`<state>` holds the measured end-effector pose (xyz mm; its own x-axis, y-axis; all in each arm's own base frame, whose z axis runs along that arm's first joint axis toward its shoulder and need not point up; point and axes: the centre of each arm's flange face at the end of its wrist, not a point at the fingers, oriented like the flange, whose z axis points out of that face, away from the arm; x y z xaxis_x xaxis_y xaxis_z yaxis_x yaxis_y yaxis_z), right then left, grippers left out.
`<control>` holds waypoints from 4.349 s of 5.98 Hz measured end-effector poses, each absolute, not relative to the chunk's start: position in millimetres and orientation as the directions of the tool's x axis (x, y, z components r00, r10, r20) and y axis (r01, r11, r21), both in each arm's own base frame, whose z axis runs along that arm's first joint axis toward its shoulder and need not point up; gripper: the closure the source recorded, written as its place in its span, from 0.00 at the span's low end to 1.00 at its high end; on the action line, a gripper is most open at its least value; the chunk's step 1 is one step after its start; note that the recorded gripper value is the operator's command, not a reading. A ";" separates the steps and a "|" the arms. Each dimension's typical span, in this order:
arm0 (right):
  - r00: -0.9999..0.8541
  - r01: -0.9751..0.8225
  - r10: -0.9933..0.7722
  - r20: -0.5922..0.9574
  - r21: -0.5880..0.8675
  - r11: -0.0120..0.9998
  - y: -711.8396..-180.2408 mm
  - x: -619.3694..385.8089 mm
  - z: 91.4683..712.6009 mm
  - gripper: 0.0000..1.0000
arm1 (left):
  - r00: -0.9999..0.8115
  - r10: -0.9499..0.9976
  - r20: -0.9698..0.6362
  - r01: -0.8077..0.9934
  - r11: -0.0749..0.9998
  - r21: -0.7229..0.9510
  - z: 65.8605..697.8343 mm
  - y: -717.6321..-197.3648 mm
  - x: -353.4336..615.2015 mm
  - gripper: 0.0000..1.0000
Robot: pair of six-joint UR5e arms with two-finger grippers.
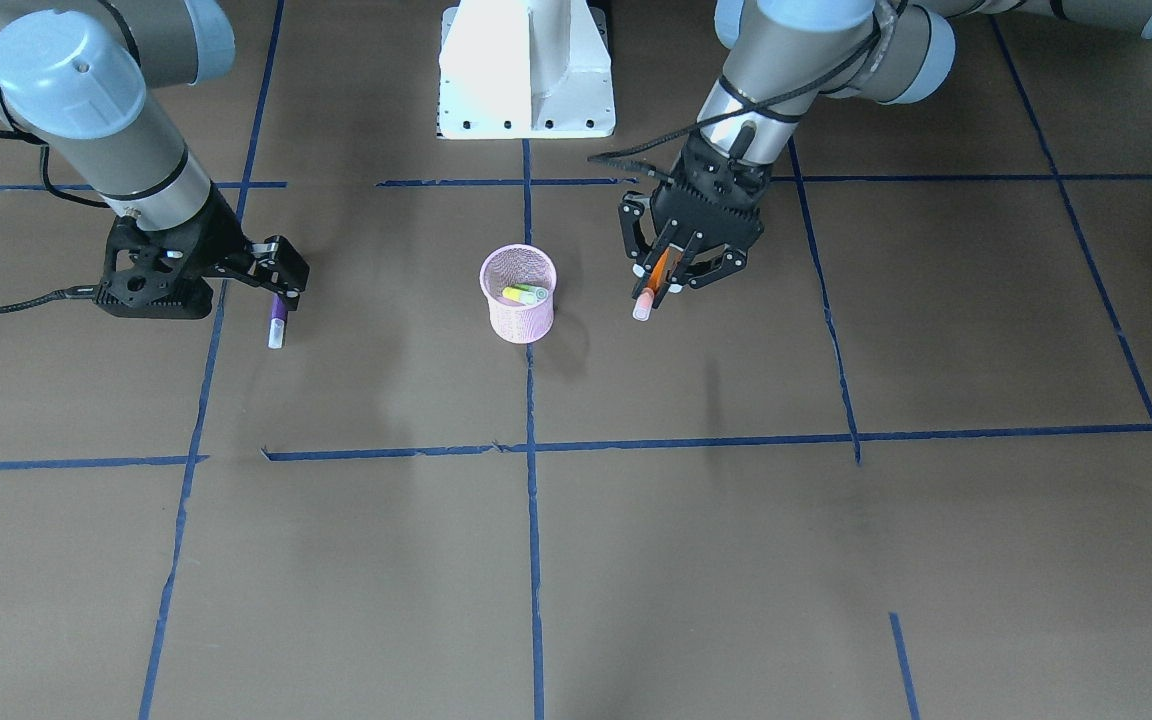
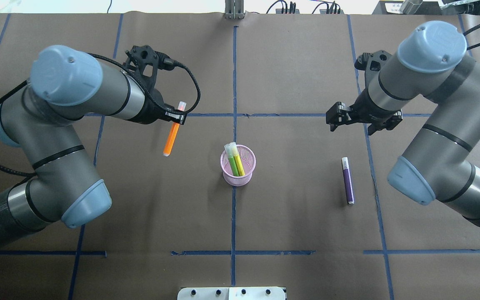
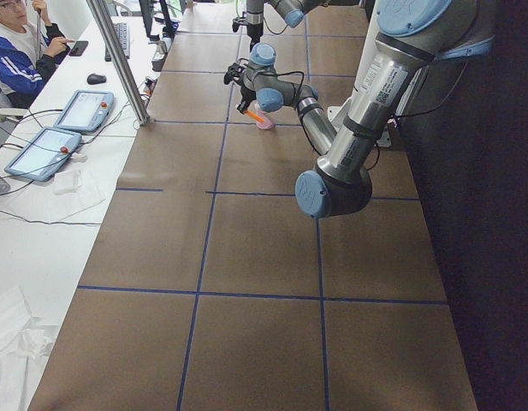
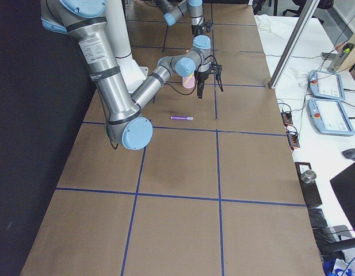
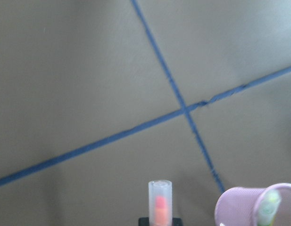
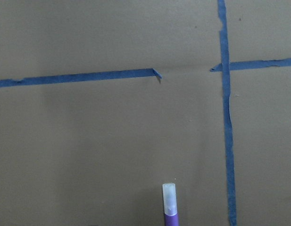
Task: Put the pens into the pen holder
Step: 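Lift the orange marker with the left gripper while the right descends to the purple marker, then lower the orange marker into the pink cup and open the left gripper, then raise the left gripper away from the cup while the right lowers onto the purple marker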
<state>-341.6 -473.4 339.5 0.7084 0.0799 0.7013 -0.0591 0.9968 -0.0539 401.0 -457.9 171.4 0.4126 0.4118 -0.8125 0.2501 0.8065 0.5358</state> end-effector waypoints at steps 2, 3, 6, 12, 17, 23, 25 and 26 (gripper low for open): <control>0.717 -0.059 0.063 0.695 -0.029 0.998 -469.4 -337.5 363.7 0.00 | 0.248 0.459 -0.853 0.436 0.733 0.522 167.5 -435.0 399.5 1.00; 0.700 -0.071 0.043 0.713 0.009 0.997 -471.1 -337.6 371.6 0.00 | 0.175 0.496 -0.851 0.494 0.703 0.511 175.1 -416.2 417.8 1.00; 0.677 -0.079 0.023 0.735 0.042 0.996 -474.2 -340.9 376.9 0.00 | 0.072 0.542 -0.837 0.555 0.676 0.485 209.0 -390.6 476.2 1.00; 0.672 -0.078 0.018 0.740 0.047 0.996 -475.0 -342.3 373.1 0.00 | 0.093 0.548 -0.832 0.611 0.628 0.482 227.0 -410.6 539.0 1.00; 0.673 -0.078 0.019 0.739 0.046 0.996 -474.9 -342.2 373.6 0.00 | 0.082 0.560 -0.825 0.598 0.634 0.490 225.1 -397.2 552.7 0.00; 0.693 -0.052 0.038 0.720 -0.003 0.999 -458.1 -379.0 389.5 0.00 | 0.207 0.489 -0.847 0.507 0.687 0.520 138.4 -429.3 446.5 0.00; 0.712 -0.054 0.057 0.700 -0.026 0.998 -449.5 -395.7 401.4 0.00 | 0.341 0.387 -0.857 0.376 0.779 0.502 129.9 -465.6 377.1 0.00; 0.723 -0.052 0.060 0.688 -0.033 0.998 -444.2 -405.1 408.2 0.00 | 0.375 0.337 -0.863 0.311 0.832 0.460 138.6 -483.7 342.3 0.00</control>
<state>-405.1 -444.2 408.2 0.7235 0.0603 0.6877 -0.0523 0.9981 -0.0325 342.3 -483.7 138.6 0.3755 0.3372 -0.8633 0.3110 0.8316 0.4601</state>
